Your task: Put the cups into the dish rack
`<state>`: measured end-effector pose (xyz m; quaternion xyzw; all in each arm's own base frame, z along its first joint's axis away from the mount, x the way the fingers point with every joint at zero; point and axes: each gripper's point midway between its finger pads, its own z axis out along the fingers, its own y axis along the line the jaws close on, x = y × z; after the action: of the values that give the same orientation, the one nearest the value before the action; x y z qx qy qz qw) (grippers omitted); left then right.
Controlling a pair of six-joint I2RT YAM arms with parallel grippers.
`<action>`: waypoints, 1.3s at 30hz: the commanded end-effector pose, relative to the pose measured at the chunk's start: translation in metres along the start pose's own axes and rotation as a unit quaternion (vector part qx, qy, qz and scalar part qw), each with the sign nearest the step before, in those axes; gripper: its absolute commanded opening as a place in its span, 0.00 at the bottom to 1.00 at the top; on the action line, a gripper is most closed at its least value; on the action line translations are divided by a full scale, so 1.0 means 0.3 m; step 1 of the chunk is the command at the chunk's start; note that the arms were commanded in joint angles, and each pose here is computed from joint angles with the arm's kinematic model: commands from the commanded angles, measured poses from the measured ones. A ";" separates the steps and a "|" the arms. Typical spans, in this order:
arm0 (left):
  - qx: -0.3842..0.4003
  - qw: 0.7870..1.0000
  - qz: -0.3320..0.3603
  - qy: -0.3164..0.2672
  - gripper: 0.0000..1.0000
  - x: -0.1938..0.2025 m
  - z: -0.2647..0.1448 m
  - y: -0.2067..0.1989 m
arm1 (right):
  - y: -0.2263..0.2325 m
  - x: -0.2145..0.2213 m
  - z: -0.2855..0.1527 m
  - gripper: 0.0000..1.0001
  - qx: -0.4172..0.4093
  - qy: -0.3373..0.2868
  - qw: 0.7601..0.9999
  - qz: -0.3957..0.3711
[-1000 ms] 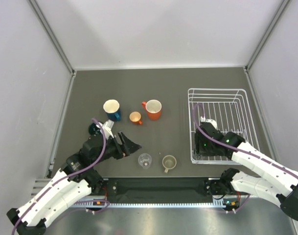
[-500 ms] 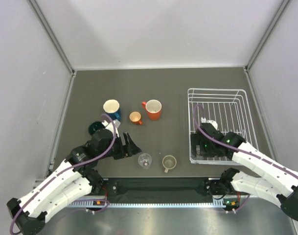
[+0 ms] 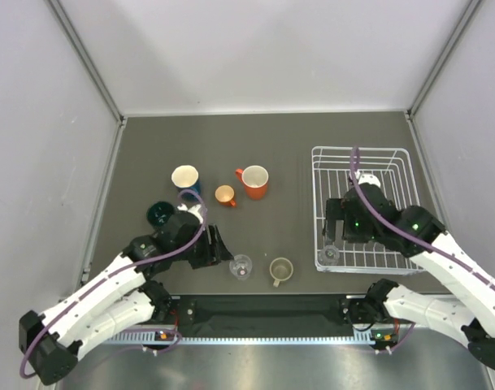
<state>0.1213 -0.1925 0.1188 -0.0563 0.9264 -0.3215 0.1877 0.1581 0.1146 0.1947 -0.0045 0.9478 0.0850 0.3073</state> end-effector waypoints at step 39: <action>0.007 0.999 0.008 0.039 0.00 0.047 0.126 -0.023 | 0.393 0.076 -0.142 0.92 -0.380 0.005 0.924 0.039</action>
<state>0.1139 -0.2058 0.0667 -0.0494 0.9503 -0.2791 0.1287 0.1044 0.2046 0.2109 -0.0736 0.8751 0.4021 0.2590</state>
